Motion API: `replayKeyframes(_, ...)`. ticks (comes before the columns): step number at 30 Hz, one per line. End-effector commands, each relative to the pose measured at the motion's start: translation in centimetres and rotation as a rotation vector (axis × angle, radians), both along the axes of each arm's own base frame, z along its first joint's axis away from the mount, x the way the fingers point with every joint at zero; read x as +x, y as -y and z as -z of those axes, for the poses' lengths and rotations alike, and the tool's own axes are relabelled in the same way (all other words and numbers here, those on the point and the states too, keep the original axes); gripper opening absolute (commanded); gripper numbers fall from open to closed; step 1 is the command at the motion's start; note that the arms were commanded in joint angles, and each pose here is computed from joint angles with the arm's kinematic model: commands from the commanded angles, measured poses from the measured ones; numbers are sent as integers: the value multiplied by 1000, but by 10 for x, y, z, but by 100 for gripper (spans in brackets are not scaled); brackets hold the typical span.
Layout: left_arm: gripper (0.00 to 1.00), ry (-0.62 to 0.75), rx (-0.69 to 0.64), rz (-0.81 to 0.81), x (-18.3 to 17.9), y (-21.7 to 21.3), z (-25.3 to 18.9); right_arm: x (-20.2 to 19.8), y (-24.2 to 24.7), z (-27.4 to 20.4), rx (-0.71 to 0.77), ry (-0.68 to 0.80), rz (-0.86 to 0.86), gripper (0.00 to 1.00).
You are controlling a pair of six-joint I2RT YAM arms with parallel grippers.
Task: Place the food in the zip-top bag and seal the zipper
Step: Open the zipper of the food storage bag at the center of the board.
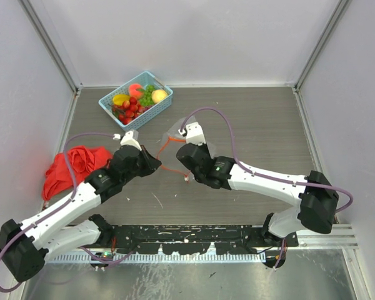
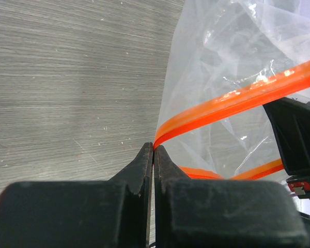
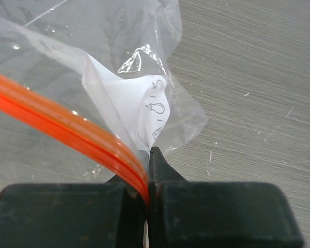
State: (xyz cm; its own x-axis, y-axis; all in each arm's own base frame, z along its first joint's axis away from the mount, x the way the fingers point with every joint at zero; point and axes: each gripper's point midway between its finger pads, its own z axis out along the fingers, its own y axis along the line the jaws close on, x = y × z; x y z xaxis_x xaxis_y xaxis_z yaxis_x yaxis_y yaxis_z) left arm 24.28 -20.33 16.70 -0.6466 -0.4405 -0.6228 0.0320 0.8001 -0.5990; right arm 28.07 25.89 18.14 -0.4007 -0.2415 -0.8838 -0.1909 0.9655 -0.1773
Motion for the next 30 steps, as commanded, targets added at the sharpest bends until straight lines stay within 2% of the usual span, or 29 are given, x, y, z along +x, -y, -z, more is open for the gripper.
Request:
replayKeyframes(1, 3, 68, -62, 50, 9, 17, -21, 4, -19, -36, 119, 37, -46, 1)
replayKeyframes(5, 23, 76, -83, 83, 14, 29, -27, 3, -27, -39, 139, 23, -71, 1)
replayKeyframes(9, 34, 75, -97, 99, 19, 37, -29, 4, -29, -42, 138, 26, -85, 1)
replayKeyframes(13, 40, 75, -140, 121, 20, 47, -36, 3, -35, -38, 134, 14, -110, 1)
replayKeyframes(17, 42, 74, -132, 106, 25, 48, -36, 1, -40, -28, 139, -8, -134, 2)
replayKeyframes(20, 39, 92, -92, 56, 36, 42, -34, -1, -43, -25, 136, -17, -155, 3)
replayKeyframes(21, 34, 96, -78, 42, 39, 40, -34, -1, -43, -24, 128, -16, -155, 3)
replayKeyframes(25, 1, 76, -14, 14, 43, 32, -28, 5, -30, -22, 62, -2, -105, 4)
replayKeyframes(30, 0, 65, 69, -33, 42, 15, -22, 14, 1, -26, -101, 21, 6, 2)
